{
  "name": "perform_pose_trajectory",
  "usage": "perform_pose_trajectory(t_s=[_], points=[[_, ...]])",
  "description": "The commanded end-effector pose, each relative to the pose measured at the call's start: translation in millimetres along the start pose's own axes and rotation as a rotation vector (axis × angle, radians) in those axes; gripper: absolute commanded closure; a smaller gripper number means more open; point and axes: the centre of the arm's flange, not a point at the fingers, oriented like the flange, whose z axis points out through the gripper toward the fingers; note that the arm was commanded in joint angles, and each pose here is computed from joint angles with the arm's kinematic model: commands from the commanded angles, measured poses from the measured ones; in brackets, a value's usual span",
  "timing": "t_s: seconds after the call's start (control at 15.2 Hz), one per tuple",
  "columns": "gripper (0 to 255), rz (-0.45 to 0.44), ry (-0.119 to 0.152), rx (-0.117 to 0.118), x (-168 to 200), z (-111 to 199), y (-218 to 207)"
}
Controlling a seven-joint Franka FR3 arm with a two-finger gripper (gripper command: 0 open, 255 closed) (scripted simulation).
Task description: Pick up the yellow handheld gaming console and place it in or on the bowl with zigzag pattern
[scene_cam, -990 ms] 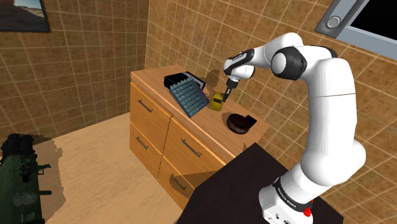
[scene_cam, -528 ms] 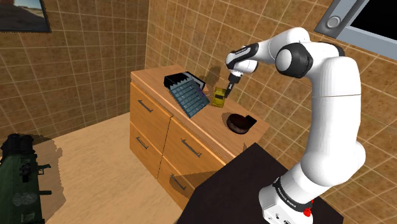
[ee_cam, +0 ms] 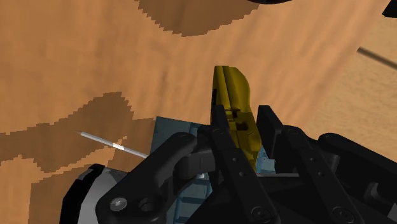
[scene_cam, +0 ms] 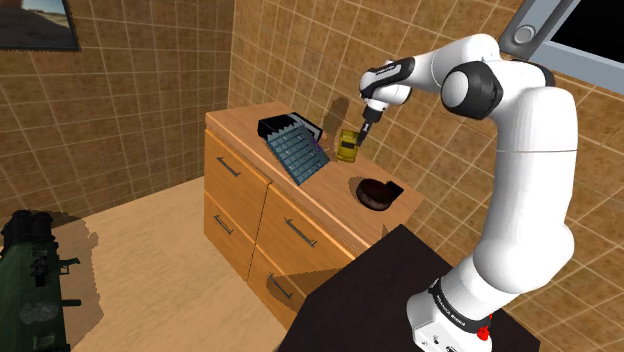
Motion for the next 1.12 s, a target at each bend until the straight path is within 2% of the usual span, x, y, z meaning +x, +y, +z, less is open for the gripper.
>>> perform_pose_trajectory(t_s=[0.0,0.26,1.06], points=[[255,0.0,0.0,0.0,1,-10,0],[255,0.0,0.0,0.0,1,-28,-1],[255,0.0,0.0,0.0,-150,-60,-37]])
